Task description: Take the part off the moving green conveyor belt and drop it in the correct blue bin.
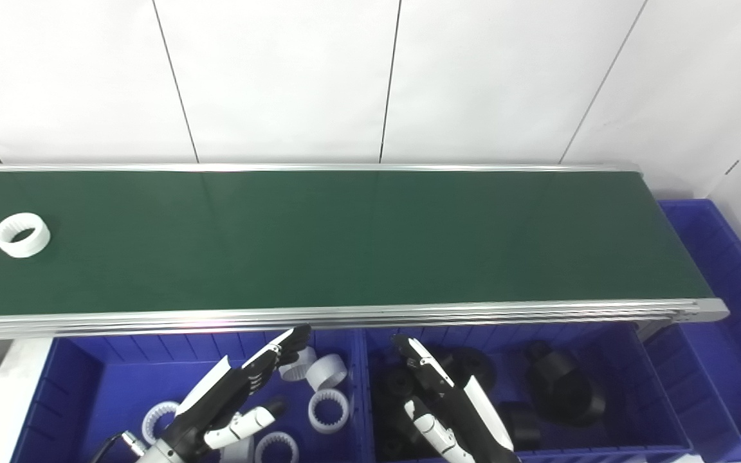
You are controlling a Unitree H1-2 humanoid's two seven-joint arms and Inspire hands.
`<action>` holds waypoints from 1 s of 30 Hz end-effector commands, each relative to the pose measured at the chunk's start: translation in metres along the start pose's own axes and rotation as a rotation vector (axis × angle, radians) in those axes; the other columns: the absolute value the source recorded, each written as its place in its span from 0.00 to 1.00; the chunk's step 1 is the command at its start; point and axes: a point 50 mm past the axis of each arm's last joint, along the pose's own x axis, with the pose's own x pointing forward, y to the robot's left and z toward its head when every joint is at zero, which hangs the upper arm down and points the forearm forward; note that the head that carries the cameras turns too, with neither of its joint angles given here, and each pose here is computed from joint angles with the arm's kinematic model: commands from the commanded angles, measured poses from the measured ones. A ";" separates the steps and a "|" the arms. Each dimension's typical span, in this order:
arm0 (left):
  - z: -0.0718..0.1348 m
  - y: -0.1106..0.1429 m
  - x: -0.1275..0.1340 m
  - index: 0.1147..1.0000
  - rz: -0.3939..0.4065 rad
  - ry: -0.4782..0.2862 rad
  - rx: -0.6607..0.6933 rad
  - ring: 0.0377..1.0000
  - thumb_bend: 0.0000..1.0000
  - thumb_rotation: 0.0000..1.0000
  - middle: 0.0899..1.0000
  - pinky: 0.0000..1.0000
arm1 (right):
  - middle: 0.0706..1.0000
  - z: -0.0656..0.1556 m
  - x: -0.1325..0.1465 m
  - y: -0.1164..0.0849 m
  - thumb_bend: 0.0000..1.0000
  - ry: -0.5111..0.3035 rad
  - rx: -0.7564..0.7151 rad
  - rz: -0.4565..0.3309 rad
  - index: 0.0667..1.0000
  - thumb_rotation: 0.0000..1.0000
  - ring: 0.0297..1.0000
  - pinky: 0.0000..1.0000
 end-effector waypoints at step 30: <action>-0.010 -0.015 0.018 0.87 0.004 -0.008 0.001 0.88 0.41 0.43 0.91 0.81 | 0.95 -0.024 -0.002 -0.003 0.25 -0.030 -0.005 -0.030 0.92 0.89 0.92 0.86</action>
